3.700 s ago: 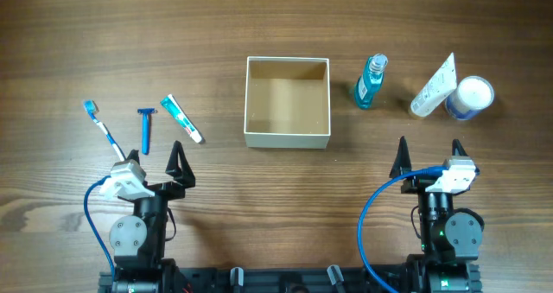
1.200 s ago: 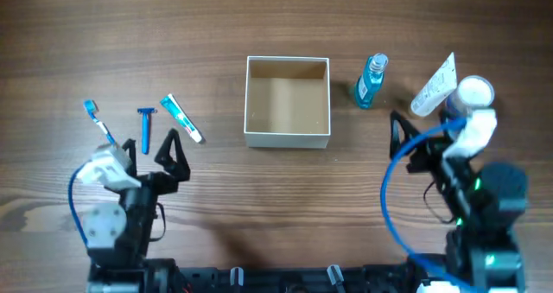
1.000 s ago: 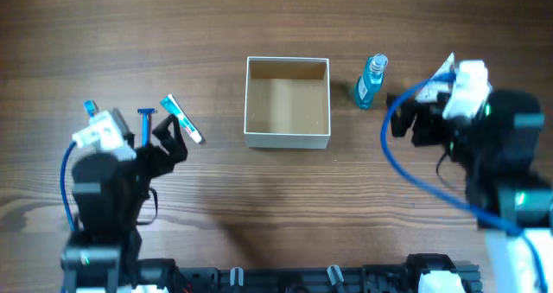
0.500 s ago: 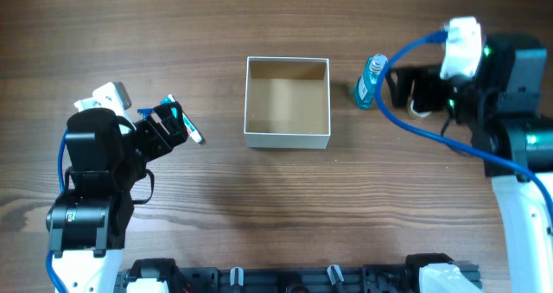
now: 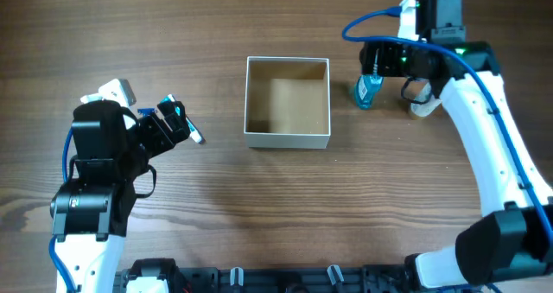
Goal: Pack container
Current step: 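Reach the right gripper to the blue mouthwash bottle and grasp it, then carry the mouthwash bottle left and lower it into the white box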
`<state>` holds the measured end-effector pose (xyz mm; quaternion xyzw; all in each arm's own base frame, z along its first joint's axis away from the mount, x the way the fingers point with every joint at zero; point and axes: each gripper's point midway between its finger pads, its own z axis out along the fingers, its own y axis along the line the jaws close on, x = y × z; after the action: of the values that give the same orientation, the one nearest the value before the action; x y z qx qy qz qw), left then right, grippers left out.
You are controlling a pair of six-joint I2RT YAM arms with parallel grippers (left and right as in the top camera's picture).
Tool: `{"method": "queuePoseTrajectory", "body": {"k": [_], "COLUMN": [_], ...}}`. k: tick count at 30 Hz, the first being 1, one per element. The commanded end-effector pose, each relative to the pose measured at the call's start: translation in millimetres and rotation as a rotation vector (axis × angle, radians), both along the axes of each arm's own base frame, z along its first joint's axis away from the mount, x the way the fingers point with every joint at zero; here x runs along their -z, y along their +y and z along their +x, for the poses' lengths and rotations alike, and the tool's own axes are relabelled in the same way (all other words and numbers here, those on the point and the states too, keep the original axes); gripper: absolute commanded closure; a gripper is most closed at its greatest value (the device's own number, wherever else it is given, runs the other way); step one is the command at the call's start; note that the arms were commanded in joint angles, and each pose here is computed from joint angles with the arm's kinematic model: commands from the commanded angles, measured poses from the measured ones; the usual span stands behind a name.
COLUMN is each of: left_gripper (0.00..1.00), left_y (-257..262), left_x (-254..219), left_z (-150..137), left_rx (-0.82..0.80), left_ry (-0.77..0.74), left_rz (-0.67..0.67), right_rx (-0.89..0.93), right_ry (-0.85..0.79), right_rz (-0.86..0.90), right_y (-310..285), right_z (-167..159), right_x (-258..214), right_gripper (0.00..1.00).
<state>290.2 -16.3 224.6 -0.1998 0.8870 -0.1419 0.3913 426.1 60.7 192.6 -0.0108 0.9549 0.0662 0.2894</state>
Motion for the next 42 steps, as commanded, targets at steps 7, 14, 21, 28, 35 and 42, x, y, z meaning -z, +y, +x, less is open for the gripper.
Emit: {"method": "queuePoseTrajectory", "body": {"k": [7,14,21,28,35,42], "left_gripper": [0.0,0.0,0.0,0.0,0.0,0.0], "left_y": [-3.4,-3.4,-3.4,-3.4,-3.4,-3.4], "left_x": [-8.7,-8.7,-8.7,-8.6,-8.6,-8.7], "left_z": [2.6,2.6,2.6,2.5,2.5,2.5], "left_rx": [0.008,0.008,0.008,0.008,0.008,0.008], "left_ry": [-0.02,-0.02,-0.02,-0.019,-0.019,-0.02], "left_rz": [-0.015,-0.015,-0.015,-0.015,-0.014,-0.015], "right_rx": [0.052,0.055,0.054,0.055,0.057,0.056], "right_ry": [0.111,0.136,0.163,0.164,0.171,0.182], "right_rz": [-0.064,-0.082,-0.087,-0.086,-0.086,-0.089], "right_y": [1.0,-0.7,-0.5,-0.5,-0.8,-1.1], "right_z": [11.2,15.2,16.6,16.4,14.9,12.4], "right_x": [53.4,69.6,83.2,83.3,84.0,85.7], "right_gripper": [0.0,0.0,0.0,0.24,0.48,0.57]}}
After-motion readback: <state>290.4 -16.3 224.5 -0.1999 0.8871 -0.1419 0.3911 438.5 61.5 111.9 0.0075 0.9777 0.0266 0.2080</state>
